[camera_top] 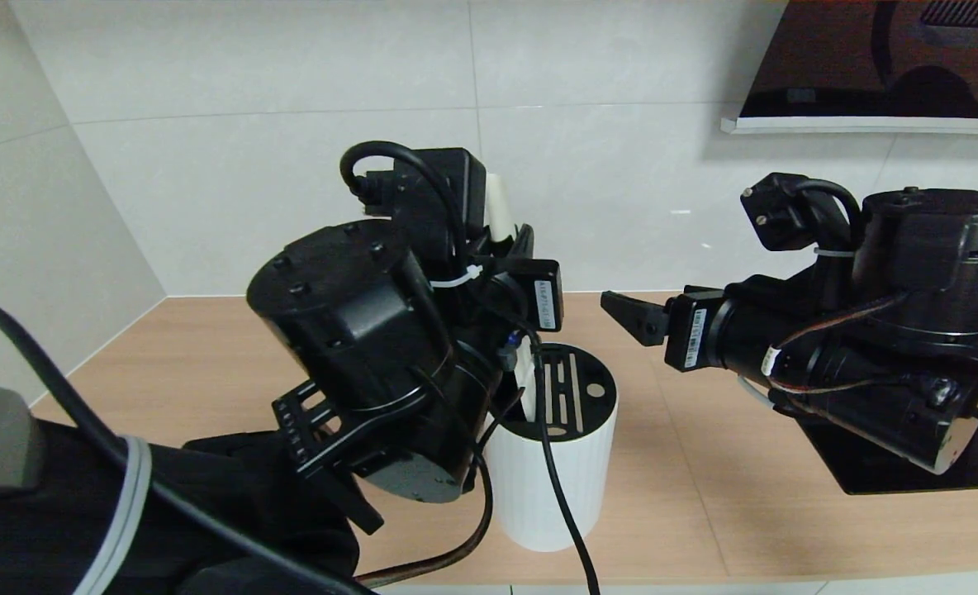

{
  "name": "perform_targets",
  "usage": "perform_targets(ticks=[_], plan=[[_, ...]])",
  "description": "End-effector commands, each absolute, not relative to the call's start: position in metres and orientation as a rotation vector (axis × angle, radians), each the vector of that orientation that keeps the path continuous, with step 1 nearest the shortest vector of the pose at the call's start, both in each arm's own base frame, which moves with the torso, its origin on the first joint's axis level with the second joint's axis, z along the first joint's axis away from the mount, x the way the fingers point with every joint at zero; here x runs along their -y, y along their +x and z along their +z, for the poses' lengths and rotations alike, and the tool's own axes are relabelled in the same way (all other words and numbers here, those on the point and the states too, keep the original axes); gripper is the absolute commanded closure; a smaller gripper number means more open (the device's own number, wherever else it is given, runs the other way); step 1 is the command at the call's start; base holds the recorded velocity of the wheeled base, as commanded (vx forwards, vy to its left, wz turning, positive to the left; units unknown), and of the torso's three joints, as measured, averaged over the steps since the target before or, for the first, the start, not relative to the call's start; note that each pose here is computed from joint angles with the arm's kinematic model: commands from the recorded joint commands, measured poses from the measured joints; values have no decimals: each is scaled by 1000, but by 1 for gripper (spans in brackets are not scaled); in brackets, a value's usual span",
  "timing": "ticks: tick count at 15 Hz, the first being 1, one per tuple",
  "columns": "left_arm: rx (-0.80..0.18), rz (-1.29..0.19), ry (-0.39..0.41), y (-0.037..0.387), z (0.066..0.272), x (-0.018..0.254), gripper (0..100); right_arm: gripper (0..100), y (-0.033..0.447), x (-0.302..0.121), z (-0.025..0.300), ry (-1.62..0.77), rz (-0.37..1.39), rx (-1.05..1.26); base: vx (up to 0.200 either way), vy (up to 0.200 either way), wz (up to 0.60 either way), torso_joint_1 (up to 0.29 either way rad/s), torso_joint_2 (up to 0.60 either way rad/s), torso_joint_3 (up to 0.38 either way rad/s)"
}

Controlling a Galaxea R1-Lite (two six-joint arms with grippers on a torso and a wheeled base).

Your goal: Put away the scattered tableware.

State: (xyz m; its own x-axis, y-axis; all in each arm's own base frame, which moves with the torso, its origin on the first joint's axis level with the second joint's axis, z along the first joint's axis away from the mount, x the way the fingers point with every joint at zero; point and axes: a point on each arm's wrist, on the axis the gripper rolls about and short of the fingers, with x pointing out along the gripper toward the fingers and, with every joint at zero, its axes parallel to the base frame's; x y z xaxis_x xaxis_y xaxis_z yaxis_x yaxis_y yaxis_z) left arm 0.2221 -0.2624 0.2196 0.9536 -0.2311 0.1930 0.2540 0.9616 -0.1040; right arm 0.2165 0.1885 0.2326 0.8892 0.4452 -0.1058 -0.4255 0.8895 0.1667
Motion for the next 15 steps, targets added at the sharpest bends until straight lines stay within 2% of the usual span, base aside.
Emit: perform_targets(ticks=[1,5,15], plan=[[161,-251,-110,224,210,268,100,0,217,-189,232,139,454,-145,0,0,0,0,0,0],[141,-232,-97,223,201,275,100,0,216,-189,232,140,453,-143,0,0,0,0,0,0],[56,-191,-20,225,163,286,100,0,216,-189,231,138,454,-147,0,0,0,0,0,0]])
